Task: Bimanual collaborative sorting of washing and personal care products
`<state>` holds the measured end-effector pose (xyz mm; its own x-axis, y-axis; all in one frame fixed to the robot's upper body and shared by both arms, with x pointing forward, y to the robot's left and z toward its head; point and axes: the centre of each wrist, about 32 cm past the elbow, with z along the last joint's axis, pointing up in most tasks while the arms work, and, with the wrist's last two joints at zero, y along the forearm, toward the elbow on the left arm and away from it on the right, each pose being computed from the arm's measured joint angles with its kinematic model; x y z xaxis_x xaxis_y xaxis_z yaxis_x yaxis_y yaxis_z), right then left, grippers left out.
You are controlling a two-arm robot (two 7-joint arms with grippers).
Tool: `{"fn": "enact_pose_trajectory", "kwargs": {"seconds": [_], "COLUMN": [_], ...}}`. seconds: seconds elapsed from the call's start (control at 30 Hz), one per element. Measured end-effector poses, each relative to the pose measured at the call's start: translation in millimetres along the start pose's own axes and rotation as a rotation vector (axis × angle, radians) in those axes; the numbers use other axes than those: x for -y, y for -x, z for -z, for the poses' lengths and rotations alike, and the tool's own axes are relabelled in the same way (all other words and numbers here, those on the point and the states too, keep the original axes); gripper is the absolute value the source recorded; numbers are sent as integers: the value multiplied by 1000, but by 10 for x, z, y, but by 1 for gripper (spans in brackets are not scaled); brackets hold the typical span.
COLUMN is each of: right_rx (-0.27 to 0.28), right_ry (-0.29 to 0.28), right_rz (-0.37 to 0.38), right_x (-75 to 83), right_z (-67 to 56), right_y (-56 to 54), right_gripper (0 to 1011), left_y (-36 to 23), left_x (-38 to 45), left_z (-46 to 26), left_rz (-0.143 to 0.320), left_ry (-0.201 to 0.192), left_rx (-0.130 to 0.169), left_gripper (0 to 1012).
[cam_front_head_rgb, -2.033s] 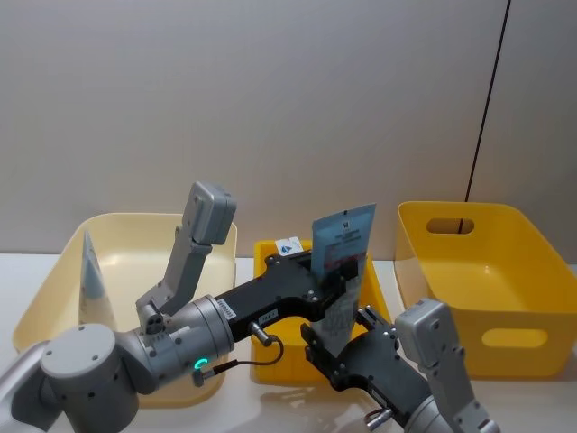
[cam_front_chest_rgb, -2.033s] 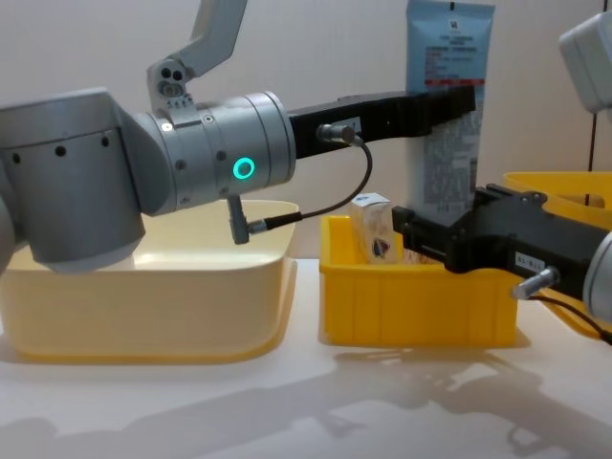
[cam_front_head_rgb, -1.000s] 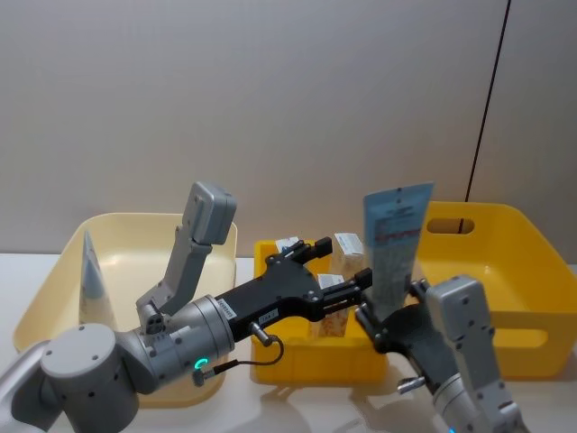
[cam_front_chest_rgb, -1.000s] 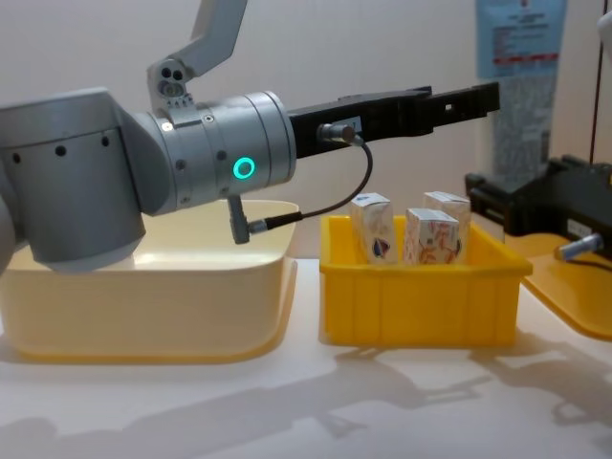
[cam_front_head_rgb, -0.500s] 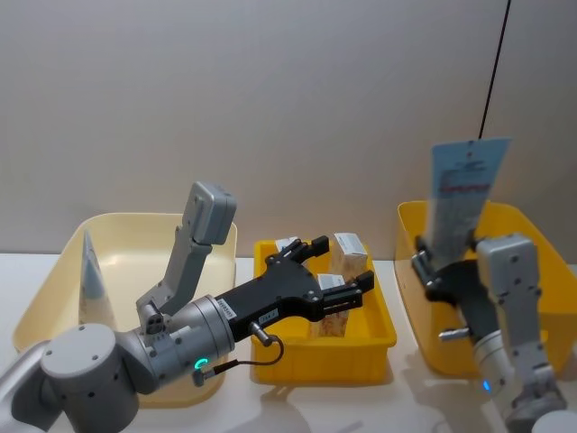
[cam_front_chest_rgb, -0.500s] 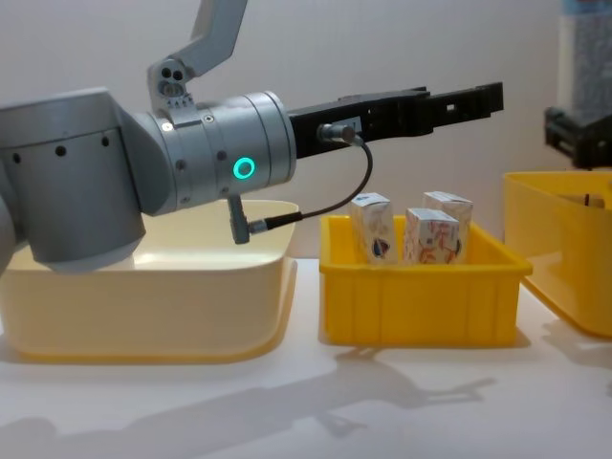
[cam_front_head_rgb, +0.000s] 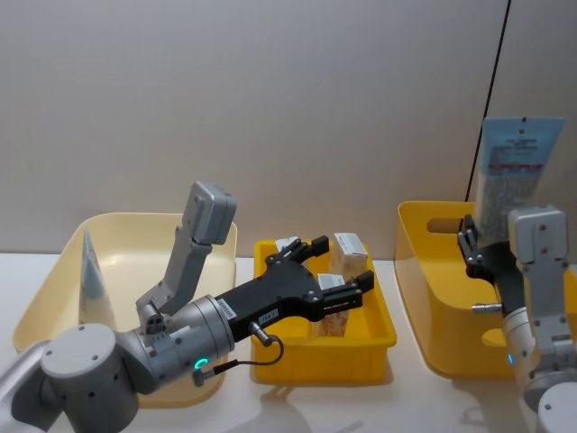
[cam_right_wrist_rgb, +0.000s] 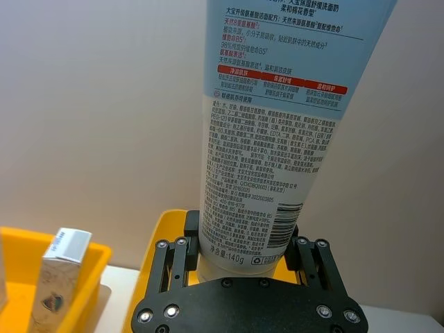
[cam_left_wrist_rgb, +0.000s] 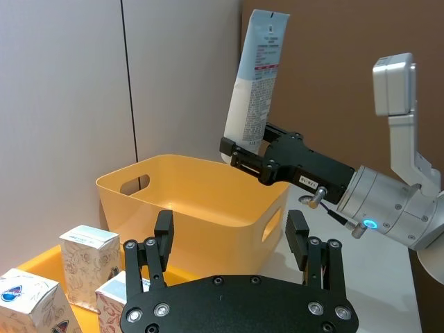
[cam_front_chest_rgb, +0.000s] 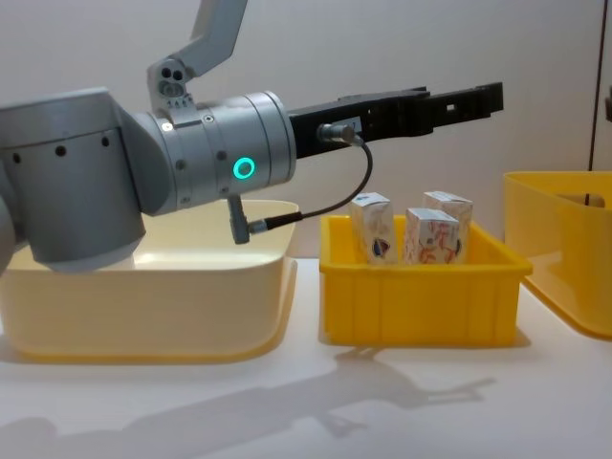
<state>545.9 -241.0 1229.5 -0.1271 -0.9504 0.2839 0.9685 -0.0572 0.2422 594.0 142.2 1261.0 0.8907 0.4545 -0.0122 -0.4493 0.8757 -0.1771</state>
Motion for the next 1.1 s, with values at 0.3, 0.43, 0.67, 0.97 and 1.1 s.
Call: {"fn": "enact_pose_trajectory", "kwargs": {"seconds": [0.3, 0.43, 0.67, 0.97, 1.1], "right_rx": [37, 56, 77, 89, 92], "right_ry": [75, 114, 172, 234, 247], "right_rz": [9, 1, -1, 15, 24], "right_x": [-19, -27, -41, -55, -61], "right_z": [-58, -75, -70, -17, -2], "right_y": [-11, 0, 29, 77, 91], "right_gripper": [665, 666, 666, 666, 688], "left_y": [0, 0, 0, 0, 0], "left_x": [0, 0, 0, 0, 0], "left_z": [0, 0, 0, 0, 0], "left_rz": [0, 0, 0, 0, 0], "left_ry": [0, 0, 0, 0, 0], "left_rx": [0, 0, 0, 0, 0], "left_gripper": [1003, 1003, 1003, 1003, 1004]}}
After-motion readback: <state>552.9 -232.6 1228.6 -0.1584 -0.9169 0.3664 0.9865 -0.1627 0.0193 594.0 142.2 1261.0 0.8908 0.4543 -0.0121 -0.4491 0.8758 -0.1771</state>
